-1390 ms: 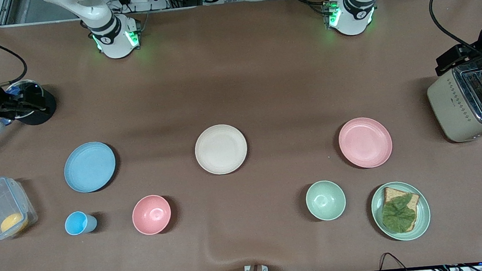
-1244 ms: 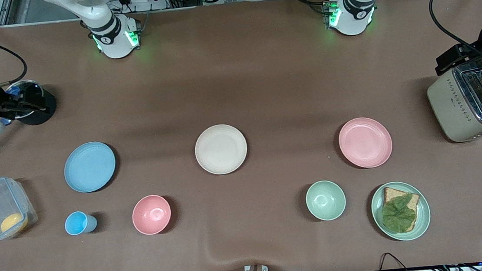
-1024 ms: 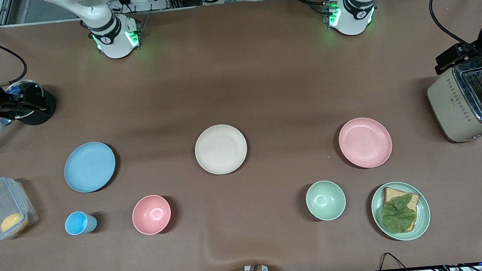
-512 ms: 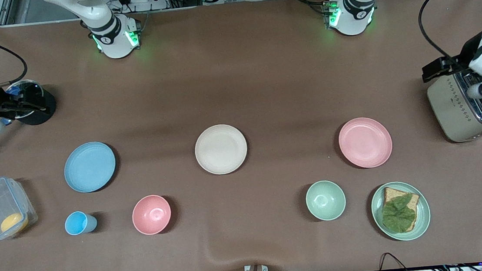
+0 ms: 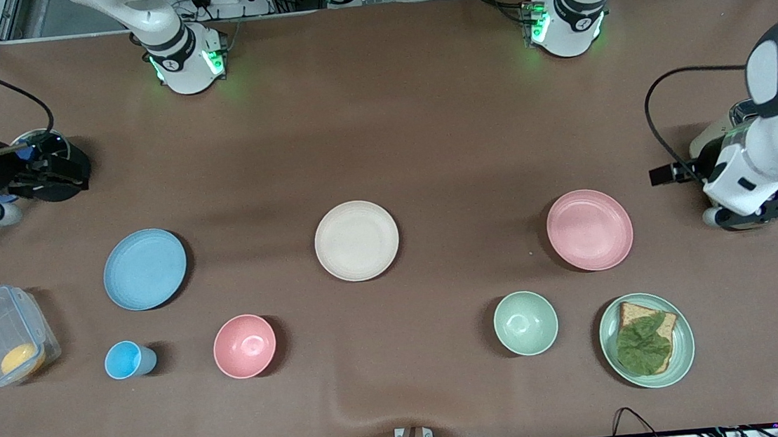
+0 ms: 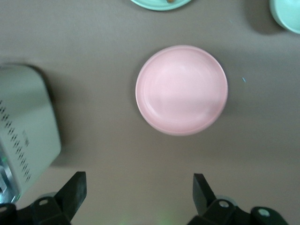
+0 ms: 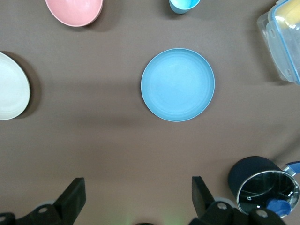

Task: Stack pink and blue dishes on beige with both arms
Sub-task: 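Reach the left gripper to the pink plate while the right gripper reaches the blue plate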

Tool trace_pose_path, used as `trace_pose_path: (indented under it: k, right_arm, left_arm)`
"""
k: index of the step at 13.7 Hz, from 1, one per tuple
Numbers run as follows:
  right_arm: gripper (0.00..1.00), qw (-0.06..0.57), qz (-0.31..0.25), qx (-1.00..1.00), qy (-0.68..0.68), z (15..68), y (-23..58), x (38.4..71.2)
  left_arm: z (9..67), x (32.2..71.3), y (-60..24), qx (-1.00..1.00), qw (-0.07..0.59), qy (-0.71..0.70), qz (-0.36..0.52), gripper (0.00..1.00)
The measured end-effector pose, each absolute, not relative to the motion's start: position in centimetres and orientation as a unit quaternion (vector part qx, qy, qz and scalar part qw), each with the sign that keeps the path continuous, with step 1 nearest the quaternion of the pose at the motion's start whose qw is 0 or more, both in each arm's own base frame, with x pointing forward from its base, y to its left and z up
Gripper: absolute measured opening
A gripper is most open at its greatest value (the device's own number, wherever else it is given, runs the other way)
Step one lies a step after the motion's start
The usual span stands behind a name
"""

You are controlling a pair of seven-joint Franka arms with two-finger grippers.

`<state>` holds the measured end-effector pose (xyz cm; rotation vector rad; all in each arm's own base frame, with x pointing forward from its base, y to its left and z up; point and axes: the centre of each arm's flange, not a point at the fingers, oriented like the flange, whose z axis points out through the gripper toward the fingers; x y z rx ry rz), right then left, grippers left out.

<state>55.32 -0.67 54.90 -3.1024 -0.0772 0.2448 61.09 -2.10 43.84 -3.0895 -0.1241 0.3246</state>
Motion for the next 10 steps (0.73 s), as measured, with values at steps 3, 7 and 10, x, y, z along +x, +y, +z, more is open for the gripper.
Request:
trace_pose_path:
  k: [3,7,10]
  right_arm:
    - [1.0,0.013,0.095,-0.995,-0.02,51.7,-1.1,56.5]
    - [1.0,0.011,0.112,-0.994,-0.014,46.7,-2.2,58.6]
    - [1.0,0.016,0.12,-0.992,-0.02,42.5,-5.7,59.9]
  left_arm:
    - [37.3,60.7,0.3,-0.996,0.01,-0.058,0.067,1.0]
    - [27.3,59.2,2.9,-0.996,0.003,-0.079,0.046,1.0]
    - [22.5,58.8,3.3,-0.995,-0.001,-0.077,0.06,1.0]
